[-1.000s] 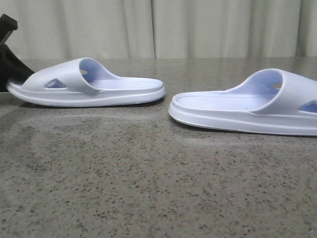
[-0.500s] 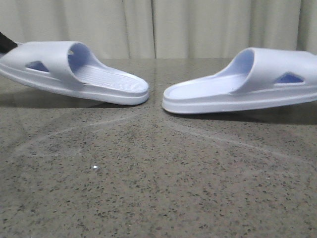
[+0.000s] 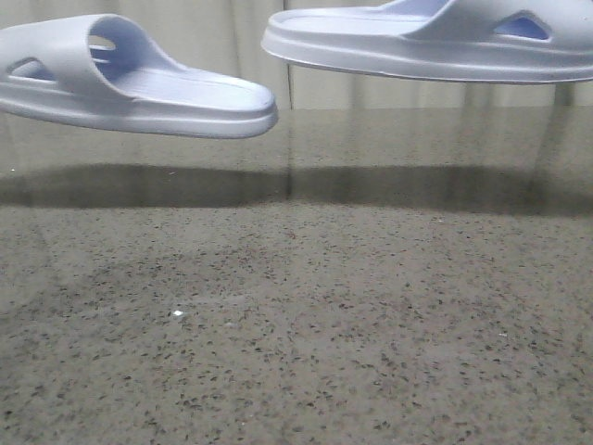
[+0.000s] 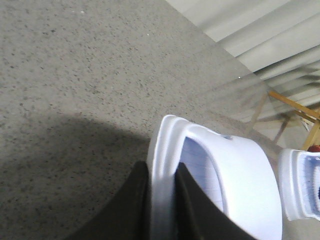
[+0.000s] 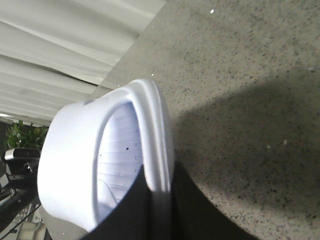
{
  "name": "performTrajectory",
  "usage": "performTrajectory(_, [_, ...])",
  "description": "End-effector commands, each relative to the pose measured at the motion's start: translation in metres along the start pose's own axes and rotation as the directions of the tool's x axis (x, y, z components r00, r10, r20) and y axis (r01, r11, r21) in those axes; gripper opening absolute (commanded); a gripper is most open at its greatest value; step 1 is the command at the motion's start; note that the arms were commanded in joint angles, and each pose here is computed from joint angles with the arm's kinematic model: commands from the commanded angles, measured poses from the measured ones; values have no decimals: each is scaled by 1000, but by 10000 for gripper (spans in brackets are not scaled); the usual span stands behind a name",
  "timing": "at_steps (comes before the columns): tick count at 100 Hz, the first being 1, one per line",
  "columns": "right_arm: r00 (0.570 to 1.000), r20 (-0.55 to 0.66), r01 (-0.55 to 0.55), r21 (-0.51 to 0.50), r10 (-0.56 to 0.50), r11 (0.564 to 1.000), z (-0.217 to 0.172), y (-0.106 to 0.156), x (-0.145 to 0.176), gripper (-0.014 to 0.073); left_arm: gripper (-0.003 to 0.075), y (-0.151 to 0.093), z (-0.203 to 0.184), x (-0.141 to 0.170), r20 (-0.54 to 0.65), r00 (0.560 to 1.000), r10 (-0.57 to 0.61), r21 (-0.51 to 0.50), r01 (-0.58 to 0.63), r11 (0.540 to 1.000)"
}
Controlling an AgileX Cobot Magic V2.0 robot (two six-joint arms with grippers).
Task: Insert blue slippers together front up
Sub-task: 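Bring the right gripper's slipper over the left gripper's slipper, stacking them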
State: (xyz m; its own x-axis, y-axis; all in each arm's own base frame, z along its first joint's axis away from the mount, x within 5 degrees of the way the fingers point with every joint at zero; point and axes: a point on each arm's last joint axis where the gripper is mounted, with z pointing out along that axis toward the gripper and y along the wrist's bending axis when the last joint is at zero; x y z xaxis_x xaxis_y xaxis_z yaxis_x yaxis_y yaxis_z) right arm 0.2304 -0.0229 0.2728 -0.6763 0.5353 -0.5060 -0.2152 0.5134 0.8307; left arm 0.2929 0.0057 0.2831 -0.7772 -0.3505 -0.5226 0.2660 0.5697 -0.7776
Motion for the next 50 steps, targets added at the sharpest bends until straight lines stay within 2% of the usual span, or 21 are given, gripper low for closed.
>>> performTrajectory(1, [997, 39, 65, -104, -61, 992, 1, 24, -10, -106, 15, -28, -4, -6, 48, 999, 11, 123, -17, 992])
performTrajectory(29, [983, 6, 186, -80, -186, 979, 19, 46, -20, -106, 15, -35, -2, -4, 29, 1000, 6, 185, -12, 983])
performTrajectory(50, [980, -16, 196, -59, -197, 979, 35, 49, -15, -106, 15, -41, -3, -6, 38, 999, -15, 257, 5, 966])
